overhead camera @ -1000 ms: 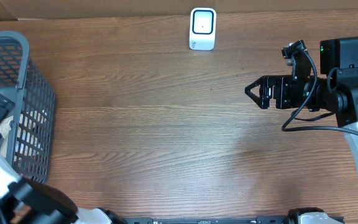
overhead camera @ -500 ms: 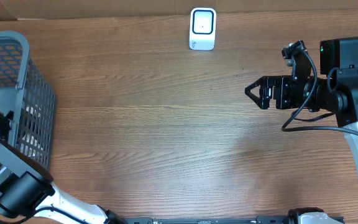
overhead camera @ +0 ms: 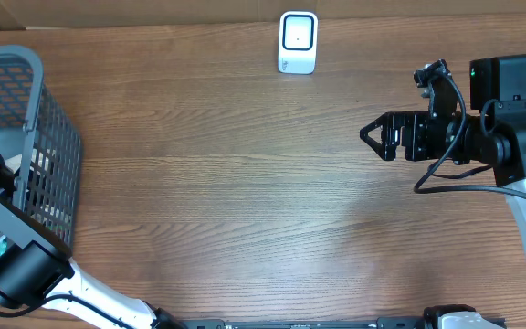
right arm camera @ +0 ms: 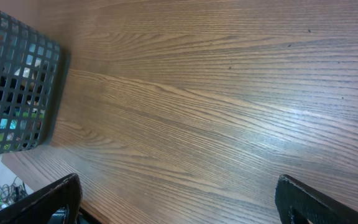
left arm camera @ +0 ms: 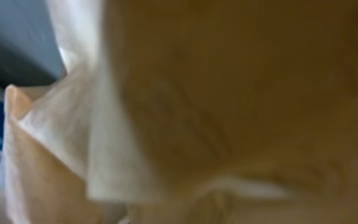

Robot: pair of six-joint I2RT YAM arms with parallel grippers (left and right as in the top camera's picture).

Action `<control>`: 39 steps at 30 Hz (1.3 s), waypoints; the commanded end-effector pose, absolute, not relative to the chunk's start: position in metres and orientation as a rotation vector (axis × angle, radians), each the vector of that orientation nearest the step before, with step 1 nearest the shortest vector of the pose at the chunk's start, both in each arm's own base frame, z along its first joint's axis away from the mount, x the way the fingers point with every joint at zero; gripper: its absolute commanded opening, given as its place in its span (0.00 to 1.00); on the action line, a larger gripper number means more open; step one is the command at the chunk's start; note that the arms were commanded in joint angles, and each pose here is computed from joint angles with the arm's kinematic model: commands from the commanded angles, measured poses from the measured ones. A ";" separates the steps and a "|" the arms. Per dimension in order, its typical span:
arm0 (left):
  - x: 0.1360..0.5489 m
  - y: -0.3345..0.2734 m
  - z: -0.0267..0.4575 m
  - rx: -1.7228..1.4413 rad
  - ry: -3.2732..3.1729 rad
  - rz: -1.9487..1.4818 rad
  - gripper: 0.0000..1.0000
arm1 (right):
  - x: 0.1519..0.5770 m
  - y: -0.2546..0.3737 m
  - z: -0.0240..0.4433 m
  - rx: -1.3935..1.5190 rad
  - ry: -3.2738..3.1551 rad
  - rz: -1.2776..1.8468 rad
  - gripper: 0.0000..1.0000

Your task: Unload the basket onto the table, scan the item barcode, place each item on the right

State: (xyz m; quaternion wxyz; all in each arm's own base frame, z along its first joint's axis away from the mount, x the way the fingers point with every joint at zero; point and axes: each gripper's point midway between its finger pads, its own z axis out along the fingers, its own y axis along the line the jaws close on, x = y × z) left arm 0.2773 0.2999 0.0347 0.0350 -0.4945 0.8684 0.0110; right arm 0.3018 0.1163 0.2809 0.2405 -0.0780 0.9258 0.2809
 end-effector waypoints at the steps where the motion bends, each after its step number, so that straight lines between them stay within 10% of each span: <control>1: 0.292 0.297 0.047 -1.505 2.648 -0.083 0.04 | 0.301 0.119 0.296 -0.230 2.490 0.773 1.00; 17: 0.307 0.293 0.358 -1.102 2.096 0.120 0.04 | 0.301 0.119 0.296 -0.231 2.488 0.772 1.00; 26: 0.271 0.267 0.420 -1.042 1.959 0.229 0.04 | 0.302 0.119 0.296 -0.232 2.487 0.772 1.00; 32: 0.280 0.279 0.385 -1.102 2.042 0.204 0.70 | 0.302 0.119 0.296 -0.232 2.487 0.772 1.00; 39: 0.306 0.306 0.325 -1.198 2.155 0.141 0.85 | 0.301 0.119 0.296 -0.232 2.487 0.773 1.00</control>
